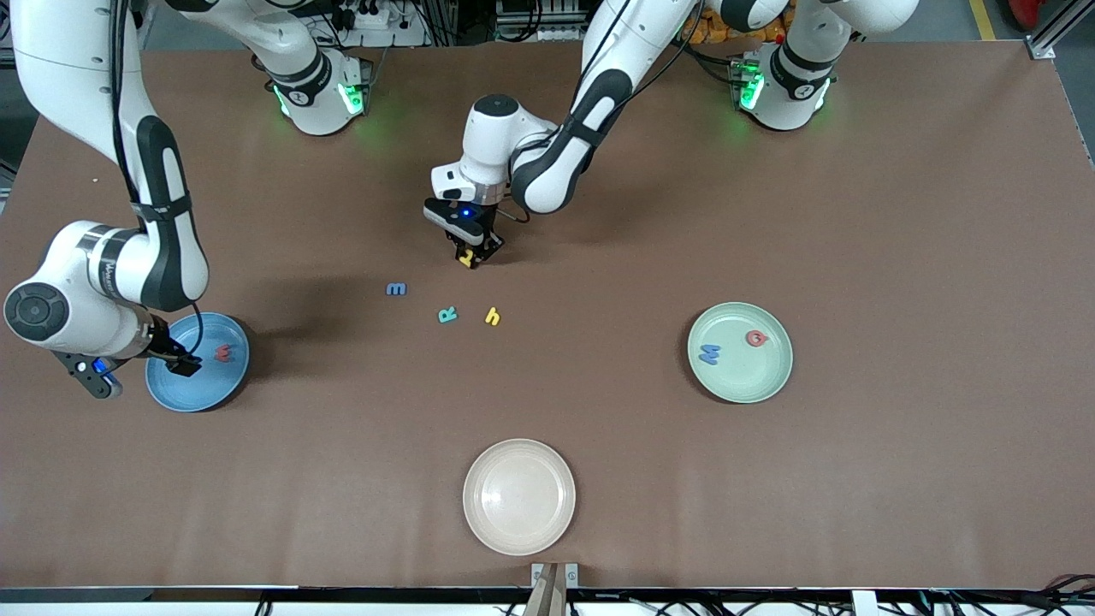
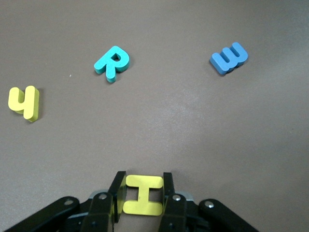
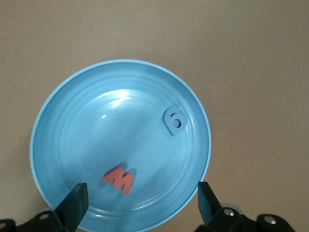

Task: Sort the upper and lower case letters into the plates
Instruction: 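Grasp the yellow H with the left gripper and lift it, then drop the H in the green plate while the right gripper reaches the E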

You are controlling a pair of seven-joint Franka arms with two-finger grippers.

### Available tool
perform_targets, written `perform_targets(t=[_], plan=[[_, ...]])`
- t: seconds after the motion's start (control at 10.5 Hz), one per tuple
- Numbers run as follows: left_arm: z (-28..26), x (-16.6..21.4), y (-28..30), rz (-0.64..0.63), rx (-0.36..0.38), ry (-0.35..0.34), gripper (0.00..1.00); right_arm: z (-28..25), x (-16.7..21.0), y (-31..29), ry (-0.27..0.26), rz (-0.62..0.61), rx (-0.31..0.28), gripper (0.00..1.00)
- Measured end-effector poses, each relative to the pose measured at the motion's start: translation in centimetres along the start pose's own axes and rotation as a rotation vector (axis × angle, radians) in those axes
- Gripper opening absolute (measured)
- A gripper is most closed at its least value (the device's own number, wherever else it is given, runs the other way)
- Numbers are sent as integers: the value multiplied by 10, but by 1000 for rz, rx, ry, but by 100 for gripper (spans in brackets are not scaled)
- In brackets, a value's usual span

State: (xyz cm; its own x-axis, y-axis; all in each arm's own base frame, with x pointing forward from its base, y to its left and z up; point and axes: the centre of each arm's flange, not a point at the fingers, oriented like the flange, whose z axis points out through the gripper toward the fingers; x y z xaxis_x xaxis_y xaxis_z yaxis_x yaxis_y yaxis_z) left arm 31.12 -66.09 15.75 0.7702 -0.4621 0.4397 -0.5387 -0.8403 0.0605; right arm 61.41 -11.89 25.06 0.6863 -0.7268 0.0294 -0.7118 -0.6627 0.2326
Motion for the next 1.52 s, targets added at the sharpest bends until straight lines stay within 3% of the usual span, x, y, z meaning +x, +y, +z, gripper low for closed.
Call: perform_targets(t=[0.19, 0.47, 0.76, 1.14, 1.52], plan=[[0, 1, 0, -1, 6, -2, 35, 0, -16, -20, -20, 50, 18, 100], [0, 10, -16, 10, 83, -39, 35, 1, -51, -52, -83, 57, 43, 100], [-2, 29, -54, 58, 162, -136, 35, 3, -82, -71, -142, 119, 73, 100], [-12, 53, -97, 82, 172, -247, 35, 6, -143, -82, -117, 194, 105, 100], [-25, 82, -176, 130, 178, -398, 35, 1, -196, -61, -138, 315, 137, 100]])
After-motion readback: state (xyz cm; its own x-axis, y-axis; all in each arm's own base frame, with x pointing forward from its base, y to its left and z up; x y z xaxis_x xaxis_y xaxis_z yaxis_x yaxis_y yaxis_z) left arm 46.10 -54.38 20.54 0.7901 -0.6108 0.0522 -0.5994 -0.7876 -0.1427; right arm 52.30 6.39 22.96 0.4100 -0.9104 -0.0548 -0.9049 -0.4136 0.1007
